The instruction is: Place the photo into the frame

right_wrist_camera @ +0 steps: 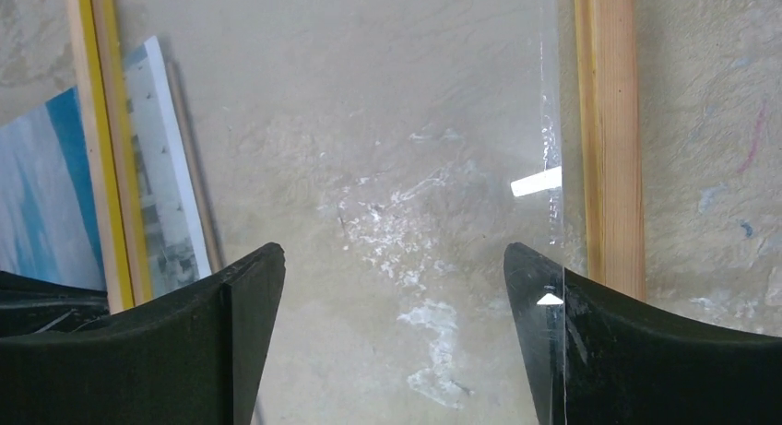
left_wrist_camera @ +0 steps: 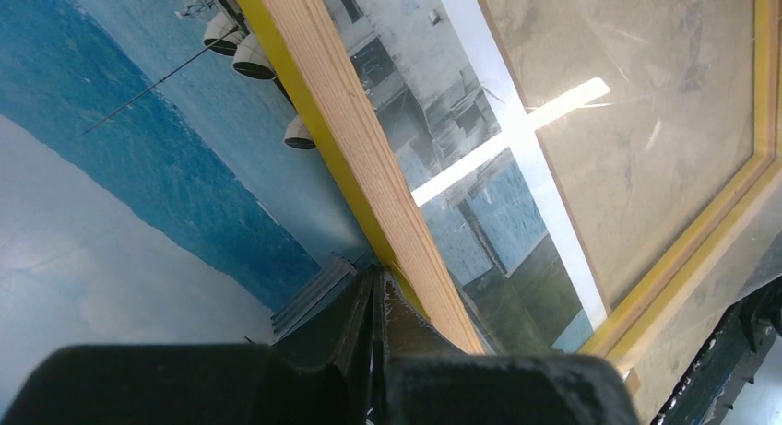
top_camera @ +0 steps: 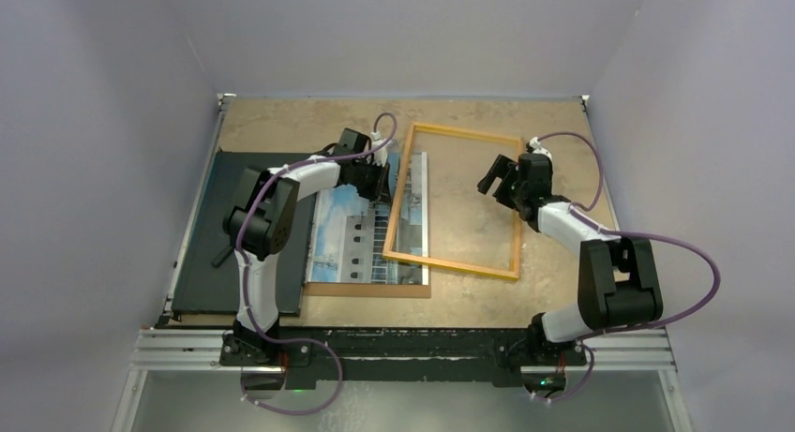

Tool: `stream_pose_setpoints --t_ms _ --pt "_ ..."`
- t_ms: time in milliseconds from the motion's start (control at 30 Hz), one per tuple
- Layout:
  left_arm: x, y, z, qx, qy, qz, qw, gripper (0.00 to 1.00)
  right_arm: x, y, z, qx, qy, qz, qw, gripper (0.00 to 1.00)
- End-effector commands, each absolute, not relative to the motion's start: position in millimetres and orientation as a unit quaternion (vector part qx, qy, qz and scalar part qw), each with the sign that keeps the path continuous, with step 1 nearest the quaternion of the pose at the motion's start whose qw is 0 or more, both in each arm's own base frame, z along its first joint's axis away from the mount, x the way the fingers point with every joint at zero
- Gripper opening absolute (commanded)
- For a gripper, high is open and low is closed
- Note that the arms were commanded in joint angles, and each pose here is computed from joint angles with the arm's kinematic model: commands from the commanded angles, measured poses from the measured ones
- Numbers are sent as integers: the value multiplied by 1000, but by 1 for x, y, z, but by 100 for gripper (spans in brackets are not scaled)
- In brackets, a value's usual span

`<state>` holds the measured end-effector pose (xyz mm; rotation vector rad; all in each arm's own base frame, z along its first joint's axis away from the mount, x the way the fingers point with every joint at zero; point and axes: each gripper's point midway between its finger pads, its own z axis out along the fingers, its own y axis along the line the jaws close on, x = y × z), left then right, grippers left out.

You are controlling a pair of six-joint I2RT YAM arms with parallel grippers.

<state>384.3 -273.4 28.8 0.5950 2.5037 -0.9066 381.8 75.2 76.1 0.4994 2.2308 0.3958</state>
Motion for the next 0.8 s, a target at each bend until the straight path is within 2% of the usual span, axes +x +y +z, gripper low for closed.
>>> stream_pose_setpoints --t_ms 0,133,467,767 --pt "387 -293 68 240 870 -360 237 0 386 70 80 194 889 123 396 92" --pt "387 -293 68 238 870 -361 236 0 387 69 79 192 891 116 394 99" --pt "388 -293 69 237 869 -363 237 0 386 69 79 191 895 88 394 99" --pt "397 -293 96 230 860 -378 255 0 388 73 85 185 892 101 401 99"
